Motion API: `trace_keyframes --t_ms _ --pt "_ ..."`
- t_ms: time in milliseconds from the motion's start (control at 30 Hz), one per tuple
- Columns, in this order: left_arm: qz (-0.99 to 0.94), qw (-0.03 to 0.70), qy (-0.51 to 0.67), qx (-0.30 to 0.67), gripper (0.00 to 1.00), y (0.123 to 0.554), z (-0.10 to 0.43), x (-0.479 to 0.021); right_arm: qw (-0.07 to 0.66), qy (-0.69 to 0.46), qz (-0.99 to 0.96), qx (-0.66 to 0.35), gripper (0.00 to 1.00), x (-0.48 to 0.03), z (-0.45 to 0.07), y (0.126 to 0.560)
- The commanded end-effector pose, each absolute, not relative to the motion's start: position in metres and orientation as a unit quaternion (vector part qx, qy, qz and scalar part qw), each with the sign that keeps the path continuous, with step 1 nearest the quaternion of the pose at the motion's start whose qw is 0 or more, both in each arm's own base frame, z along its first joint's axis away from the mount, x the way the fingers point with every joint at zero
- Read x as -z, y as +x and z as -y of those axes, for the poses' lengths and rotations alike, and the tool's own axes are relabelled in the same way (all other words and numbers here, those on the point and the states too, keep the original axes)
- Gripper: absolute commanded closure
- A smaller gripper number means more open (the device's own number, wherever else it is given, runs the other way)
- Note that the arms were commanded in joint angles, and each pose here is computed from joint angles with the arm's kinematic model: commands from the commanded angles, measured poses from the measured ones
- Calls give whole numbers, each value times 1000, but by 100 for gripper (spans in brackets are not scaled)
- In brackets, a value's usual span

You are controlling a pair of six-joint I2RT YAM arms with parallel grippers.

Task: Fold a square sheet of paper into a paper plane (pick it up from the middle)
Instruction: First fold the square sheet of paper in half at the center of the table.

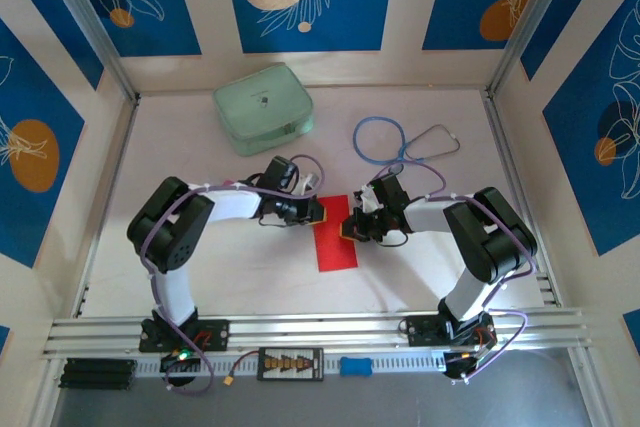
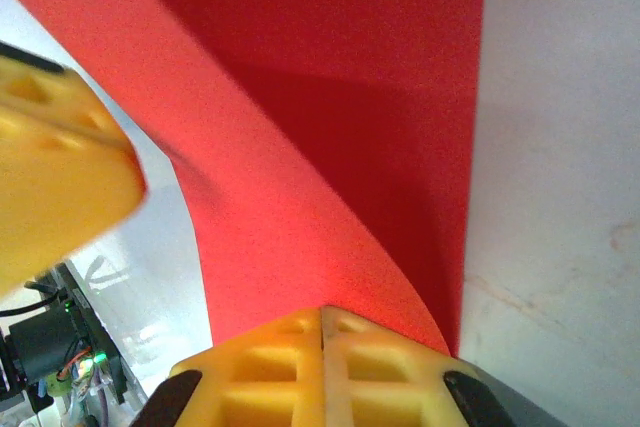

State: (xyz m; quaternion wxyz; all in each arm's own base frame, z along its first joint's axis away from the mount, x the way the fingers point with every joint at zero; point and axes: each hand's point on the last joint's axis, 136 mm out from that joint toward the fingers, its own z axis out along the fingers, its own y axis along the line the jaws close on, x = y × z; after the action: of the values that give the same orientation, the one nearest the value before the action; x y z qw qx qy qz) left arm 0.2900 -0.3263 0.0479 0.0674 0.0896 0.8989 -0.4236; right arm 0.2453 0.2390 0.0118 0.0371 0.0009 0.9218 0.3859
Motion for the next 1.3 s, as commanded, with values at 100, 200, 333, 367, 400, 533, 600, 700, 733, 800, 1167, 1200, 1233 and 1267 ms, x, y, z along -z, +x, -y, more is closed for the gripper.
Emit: trace_keyframes --t_ms 100,200,333,367,400,533,600,700,733,800,1167,1200,1233,1267 --pt "-911 56 78 402 97 299 313 -19 -25 34 -951 -307 100 29 -211 212" --pt "-914 48 72 397 97 297 310 -8 -24 32 -951 -308 100 28 -211 212" --pt "-916 47 66 393 97 299 309 -7 -24 32 -950 -308 100 28 -211 212" --pt "-915 49 67 395 97 300 310 -10 -24 32 -951 -308 100 28 -210 212" --pt "-914 53 69 397 97 302 310 -15 -24 32 -951 -308 100 28 -211 212" --pt "-906 68 81 410 96 309 317 -39 -23 31 -950 -309 100 27 -211 212" --pt "-904 72 88 412 95 312 319 -45 -23 32 -950 -309 100 27 -211 212" --pt "-905 71 94 408 95 316 320 -42 -22 31 -950 -310 100 26 -211 212" --pt "-909 70 91 402 96 318 319 -38 -22 31 -950 -311 100 26 -211 212" --pt "-913 71 82 393 96 322 315 -29 -22 31 -950 -311 100 26 -211 212" --pt "-931 67 31 358 98 338 296 0 -21 31 -949 -314 100 25 -211 210" --pt "-930 69 26 359 99 341 295 -1 -21 32 -949 -314 100 26 -210 209" --pt "-929 70 22 362 98 342 296 -1 -21 32 -948 -315 100 25 -210 210" --pt "-930 72 16 361 98 345 295 -2 -20 32 -949 -314 100 25 -210 210"
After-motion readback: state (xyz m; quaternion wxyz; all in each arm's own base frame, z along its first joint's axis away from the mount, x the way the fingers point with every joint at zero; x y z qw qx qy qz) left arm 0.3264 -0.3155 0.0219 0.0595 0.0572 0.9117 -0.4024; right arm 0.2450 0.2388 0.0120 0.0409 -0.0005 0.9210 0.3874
